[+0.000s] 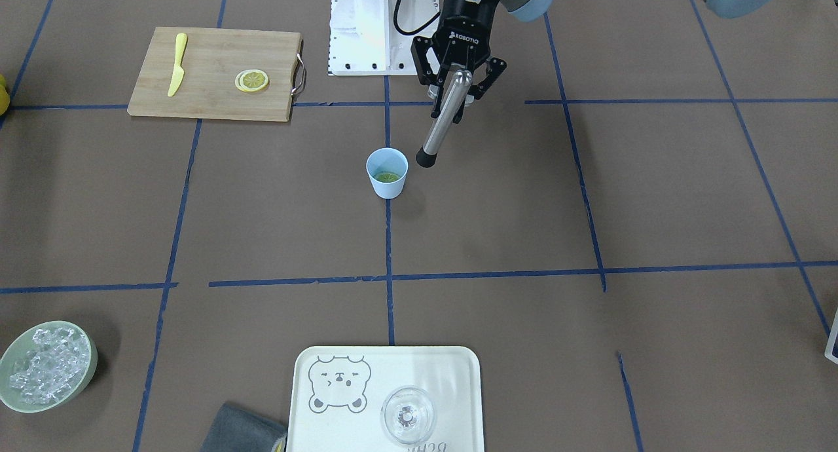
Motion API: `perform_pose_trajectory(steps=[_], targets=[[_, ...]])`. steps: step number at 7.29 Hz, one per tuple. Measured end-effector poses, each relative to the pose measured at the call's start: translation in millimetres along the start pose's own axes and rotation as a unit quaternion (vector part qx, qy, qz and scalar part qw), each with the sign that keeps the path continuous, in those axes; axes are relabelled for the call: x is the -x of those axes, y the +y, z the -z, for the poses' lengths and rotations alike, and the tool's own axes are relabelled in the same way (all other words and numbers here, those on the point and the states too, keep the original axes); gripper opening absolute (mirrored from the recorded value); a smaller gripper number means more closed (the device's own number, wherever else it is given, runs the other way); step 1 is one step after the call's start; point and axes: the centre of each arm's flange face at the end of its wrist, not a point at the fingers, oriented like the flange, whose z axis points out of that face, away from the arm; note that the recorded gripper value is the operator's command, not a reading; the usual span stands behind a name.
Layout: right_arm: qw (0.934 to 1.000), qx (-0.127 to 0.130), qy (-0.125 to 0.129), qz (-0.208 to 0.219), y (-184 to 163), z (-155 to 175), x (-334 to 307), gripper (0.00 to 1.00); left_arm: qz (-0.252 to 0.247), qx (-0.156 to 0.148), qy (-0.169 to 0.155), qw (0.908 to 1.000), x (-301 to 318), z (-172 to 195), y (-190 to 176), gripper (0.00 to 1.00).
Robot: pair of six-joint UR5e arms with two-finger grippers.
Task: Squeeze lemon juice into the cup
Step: 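Carry the steel cylinder over the blue cup with the left gripper, then press the steel cylinder down into the cup onto the lemon slice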
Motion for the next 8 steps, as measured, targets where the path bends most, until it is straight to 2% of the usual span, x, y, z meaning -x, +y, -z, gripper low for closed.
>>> perform_pose_trajectory(steps=[4, 8], targets=[[0.9993, -0.015, 0.03, 0.019, 5, -17, -25, 1.0, -0.027, 0.015, 0.006, 0.9995, -22, 2, 30, 0.0], [0.9991, -0.017, 0.032, 0.019, 5, -17, -25, 1.0, -0.042, 0.027, 0.017, 0.9986, -49, -1, 54, 0.0]])
